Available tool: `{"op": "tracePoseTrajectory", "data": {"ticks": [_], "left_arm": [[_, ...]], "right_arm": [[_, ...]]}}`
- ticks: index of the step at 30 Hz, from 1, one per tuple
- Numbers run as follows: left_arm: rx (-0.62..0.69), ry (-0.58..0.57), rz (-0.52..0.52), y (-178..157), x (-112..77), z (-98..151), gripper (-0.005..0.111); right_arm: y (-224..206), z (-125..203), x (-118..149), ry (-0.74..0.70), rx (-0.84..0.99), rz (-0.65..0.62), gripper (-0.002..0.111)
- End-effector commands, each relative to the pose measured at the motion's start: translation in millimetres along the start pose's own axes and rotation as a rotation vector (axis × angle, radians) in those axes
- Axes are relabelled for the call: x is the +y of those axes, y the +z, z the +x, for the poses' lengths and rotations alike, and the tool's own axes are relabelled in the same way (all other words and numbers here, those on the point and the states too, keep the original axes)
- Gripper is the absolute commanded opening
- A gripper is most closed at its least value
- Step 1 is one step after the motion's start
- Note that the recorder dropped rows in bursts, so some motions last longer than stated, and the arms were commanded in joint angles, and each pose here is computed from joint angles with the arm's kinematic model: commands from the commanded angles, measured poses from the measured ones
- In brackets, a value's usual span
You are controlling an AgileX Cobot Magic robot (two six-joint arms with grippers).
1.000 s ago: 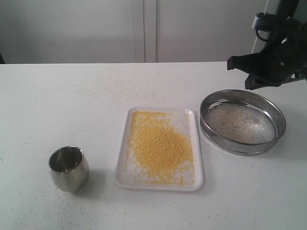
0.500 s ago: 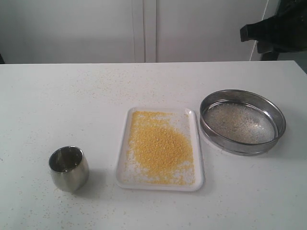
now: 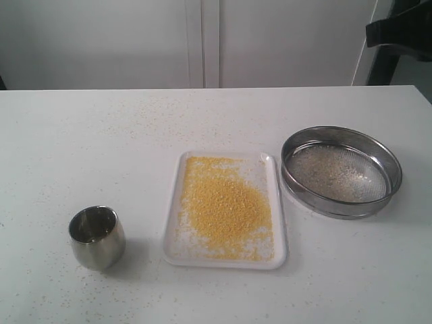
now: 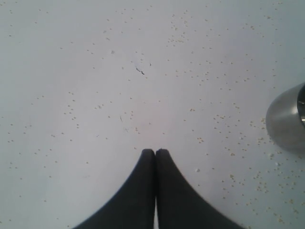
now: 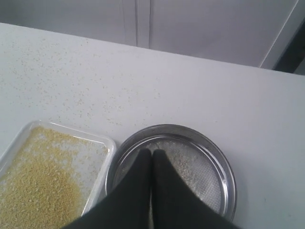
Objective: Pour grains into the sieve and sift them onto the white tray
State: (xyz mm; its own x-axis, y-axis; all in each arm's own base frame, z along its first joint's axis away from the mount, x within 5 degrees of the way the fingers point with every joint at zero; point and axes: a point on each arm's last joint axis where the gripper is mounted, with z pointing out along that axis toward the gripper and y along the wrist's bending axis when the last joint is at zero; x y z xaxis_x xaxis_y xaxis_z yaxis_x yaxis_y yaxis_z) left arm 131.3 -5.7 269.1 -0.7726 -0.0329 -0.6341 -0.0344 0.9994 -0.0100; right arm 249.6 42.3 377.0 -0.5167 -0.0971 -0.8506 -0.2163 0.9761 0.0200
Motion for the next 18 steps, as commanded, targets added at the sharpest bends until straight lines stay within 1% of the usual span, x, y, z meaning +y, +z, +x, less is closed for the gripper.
{"op": "tracePoseTrajectory", "data": {"ticks": [1,13,18], "left_arm": [[-0.002,-0.007,-0.001,-2,0.4,0,0.0],[-0.002,-0.007,-0.001,-2,0.4,0,0.0],[-0.002,-0.007,-0.001,-2,0.4,0,0.0]], "right_arm": [[-30,4,3,-0.031,-0.084,0.006,0.0],[-78,43,6,-0.045,-0.164,0.016,0.0],[-99,58,8,-0.048,-0.228,0.02,0.0]]}}
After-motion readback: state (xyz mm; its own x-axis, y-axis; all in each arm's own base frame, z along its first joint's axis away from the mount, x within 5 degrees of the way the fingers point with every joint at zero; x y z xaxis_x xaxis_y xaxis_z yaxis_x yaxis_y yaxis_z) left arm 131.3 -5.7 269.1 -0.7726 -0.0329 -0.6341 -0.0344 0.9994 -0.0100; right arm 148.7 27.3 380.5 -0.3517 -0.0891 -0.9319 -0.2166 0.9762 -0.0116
